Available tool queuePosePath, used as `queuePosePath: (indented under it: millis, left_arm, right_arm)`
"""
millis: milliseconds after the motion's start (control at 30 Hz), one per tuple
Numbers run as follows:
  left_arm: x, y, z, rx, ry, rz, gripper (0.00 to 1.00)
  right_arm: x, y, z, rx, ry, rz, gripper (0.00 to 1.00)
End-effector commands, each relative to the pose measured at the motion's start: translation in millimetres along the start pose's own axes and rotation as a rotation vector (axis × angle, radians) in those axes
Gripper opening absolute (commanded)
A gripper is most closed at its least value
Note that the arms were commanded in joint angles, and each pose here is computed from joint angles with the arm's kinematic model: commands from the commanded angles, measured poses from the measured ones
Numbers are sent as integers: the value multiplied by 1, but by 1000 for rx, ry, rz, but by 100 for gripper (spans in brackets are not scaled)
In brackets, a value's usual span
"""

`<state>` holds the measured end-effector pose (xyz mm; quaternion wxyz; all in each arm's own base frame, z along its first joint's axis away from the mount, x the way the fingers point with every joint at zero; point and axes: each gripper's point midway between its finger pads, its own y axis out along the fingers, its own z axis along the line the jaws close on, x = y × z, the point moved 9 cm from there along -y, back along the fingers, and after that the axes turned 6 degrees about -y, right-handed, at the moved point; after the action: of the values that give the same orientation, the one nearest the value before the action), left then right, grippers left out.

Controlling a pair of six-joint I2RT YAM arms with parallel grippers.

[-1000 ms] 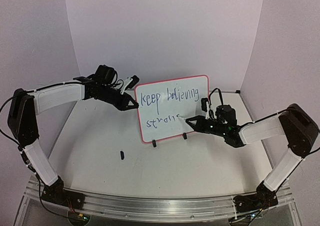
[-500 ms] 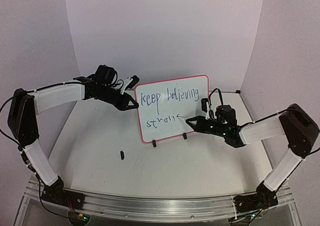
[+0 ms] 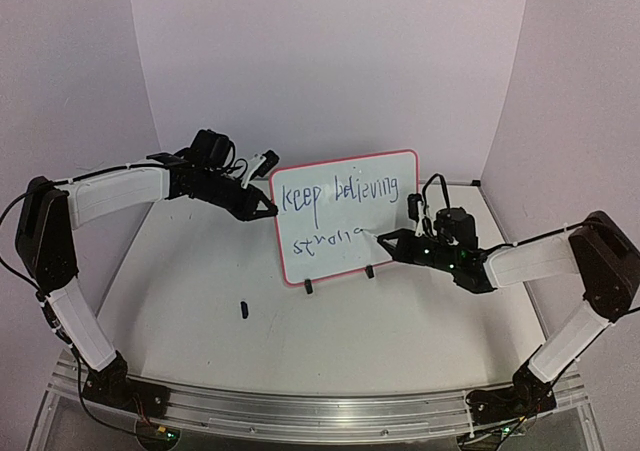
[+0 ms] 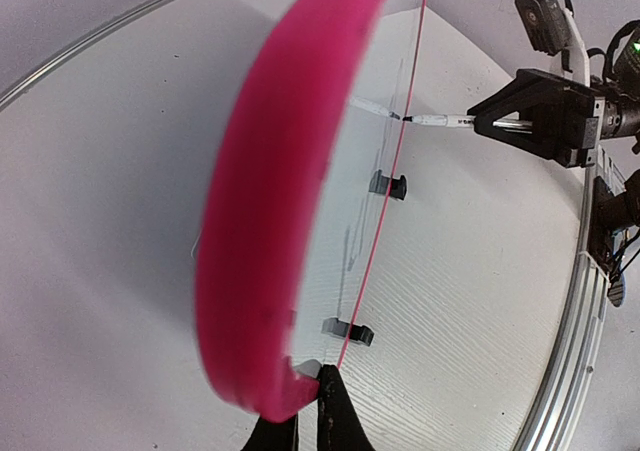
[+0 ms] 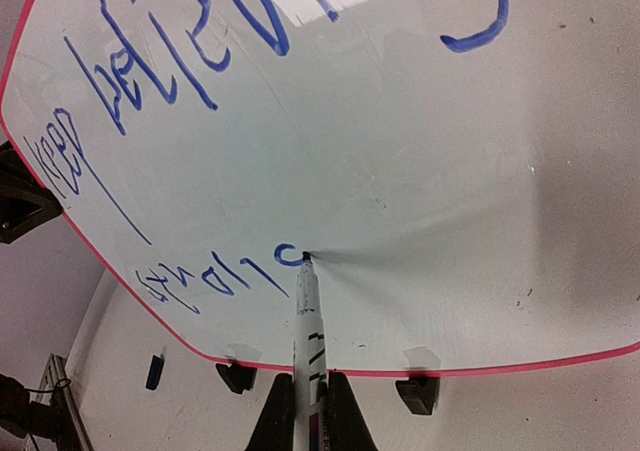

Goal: Write a sentence on the whiteboard

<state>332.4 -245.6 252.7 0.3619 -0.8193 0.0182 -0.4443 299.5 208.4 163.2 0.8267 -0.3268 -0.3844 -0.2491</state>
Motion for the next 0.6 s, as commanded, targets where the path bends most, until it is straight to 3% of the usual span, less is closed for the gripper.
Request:
queuePosePath:
  millis: [0,567]
  left_arm:
    - [-46,23,6,52,-40,231,0]
    - [-46,23,6,51,-39,232,0]
  right_arm:
    - [21,-9,10,13,-32,-70,0]
    - [6,2,1,7,-9,-19,0]
